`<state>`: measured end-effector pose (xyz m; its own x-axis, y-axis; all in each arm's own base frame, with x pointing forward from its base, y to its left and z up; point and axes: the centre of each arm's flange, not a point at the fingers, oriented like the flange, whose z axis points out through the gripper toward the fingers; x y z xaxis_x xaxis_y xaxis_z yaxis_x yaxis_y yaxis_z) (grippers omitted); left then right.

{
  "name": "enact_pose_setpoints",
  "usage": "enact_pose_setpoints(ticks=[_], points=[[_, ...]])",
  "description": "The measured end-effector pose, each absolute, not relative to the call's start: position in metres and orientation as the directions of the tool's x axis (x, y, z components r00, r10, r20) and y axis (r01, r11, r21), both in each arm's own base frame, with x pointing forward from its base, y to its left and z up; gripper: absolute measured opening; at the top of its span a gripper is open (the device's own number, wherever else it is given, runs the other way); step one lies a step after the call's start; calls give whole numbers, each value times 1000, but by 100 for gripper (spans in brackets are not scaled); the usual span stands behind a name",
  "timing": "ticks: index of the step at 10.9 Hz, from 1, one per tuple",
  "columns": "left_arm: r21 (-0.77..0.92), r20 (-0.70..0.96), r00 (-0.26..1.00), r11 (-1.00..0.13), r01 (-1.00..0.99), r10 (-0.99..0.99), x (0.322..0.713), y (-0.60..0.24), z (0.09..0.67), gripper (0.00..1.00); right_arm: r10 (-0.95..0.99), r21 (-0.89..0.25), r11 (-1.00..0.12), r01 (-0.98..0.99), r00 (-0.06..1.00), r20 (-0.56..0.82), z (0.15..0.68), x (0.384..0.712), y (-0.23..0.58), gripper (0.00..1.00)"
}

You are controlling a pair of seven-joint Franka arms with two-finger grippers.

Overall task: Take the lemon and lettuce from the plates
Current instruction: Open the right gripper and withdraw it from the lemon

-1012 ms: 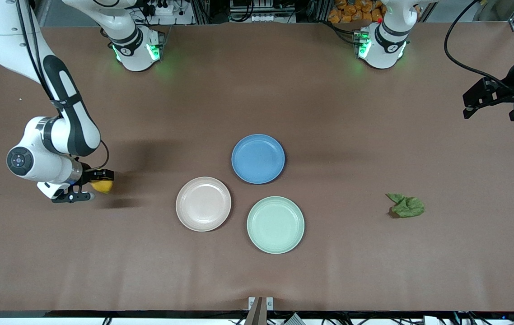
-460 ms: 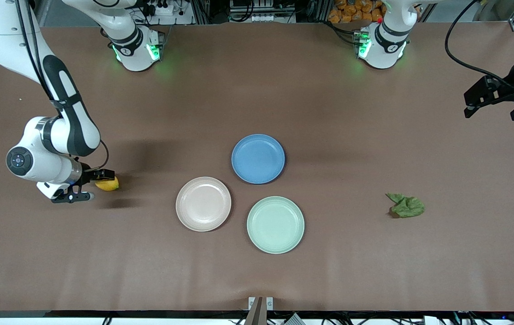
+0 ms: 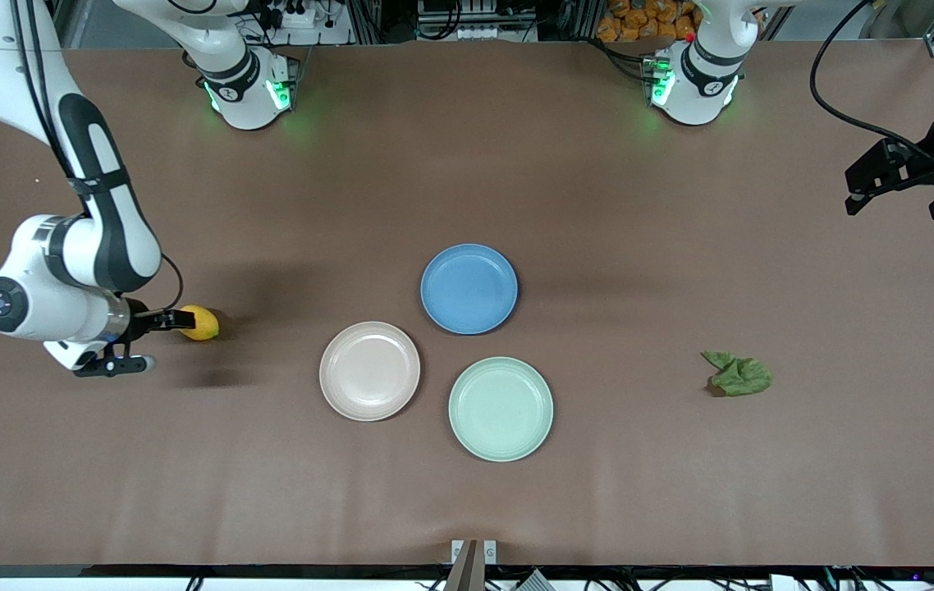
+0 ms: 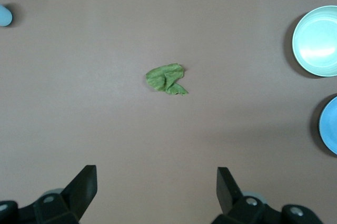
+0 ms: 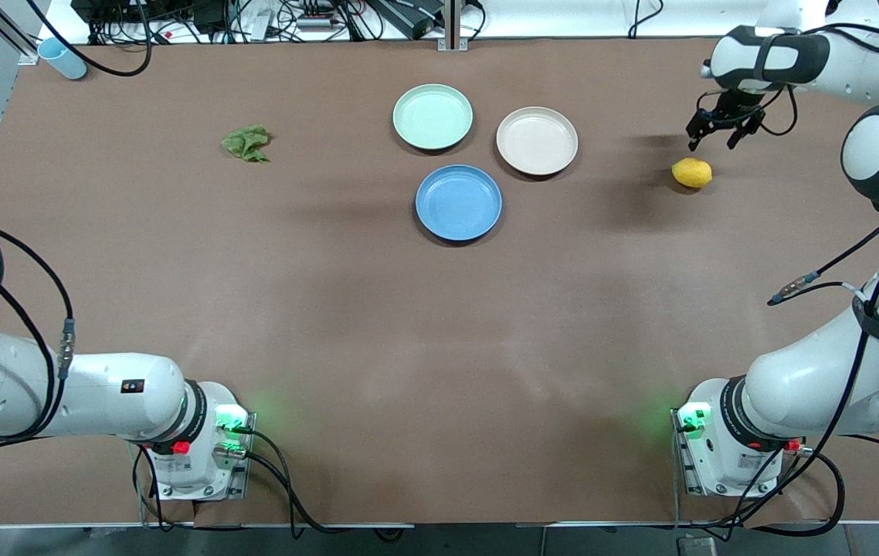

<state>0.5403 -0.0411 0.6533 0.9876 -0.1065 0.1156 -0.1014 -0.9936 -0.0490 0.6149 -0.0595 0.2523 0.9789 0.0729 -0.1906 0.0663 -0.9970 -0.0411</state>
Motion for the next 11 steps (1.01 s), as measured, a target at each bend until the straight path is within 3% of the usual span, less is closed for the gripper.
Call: enact_pose_setpoints(ticks=[7,11], points=[[-45,86,995,-998,-50,-54,539,-21,650,100,50,-39,-998,43,974,-219,336,642,-98,100],[-45,80,995,-998,-52,-56,539,-22,648,100,28,-40,-999,20,981,-193,382,635,-112,100]])
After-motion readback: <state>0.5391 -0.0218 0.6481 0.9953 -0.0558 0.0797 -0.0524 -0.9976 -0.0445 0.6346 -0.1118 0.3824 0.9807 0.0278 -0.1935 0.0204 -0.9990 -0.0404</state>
